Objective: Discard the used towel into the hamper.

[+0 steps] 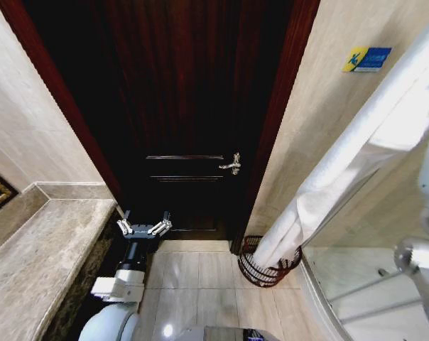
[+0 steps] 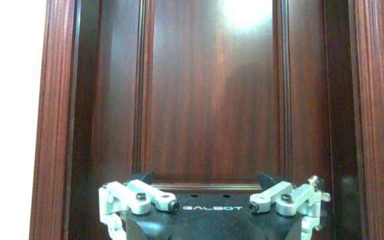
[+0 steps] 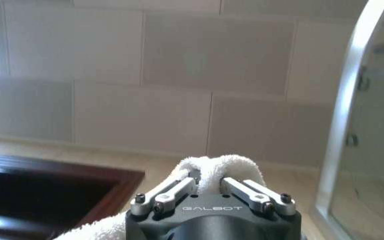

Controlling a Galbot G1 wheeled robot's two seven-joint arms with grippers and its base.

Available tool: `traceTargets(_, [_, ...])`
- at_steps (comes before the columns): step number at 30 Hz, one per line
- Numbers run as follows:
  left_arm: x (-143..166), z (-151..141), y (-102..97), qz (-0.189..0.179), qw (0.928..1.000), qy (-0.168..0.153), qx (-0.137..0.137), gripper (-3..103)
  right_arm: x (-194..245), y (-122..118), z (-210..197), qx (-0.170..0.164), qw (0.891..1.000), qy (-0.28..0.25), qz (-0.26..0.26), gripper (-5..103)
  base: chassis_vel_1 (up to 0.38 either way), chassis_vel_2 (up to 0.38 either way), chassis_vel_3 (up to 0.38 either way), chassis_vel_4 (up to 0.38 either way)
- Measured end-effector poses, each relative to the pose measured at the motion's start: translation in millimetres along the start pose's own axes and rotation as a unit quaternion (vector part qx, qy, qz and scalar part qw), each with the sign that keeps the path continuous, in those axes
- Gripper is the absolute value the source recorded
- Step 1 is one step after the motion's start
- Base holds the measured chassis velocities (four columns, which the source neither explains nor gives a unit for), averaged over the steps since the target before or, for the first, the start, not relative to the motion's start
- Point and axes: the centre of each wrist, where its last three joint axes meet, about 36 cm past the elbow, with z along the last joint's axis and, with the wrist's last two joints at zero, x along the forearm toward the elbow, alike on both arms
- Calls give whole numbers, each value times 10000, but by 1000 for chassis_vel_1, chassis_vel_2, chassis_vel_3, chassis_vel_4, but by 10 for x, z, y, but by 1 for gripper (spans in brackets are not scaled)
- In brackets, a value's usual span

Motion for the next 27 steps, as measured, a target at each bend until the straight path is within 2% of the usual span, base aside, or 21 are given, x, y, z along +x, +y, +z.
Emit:
traceTargets(5, [0, 0, 0, 0, 10000, 0, 0, 100, 247, -3, 61, -26, 9998, 192, 33, 3, 0, 0, 0, 0])
traceTargets(18, [0, 0, 0, 0, 10000, 0, 0, 100, 506, 50, 6, -42, 9995, 324, -22, 3, 0, 0, 0, 0])
traceTargets(27, [0, 0, 0, -1, 10000, 0, 0, 100, 1090, 107, -25, -77, 9972, 746, 21, 3, 0, 0, 0, 0])
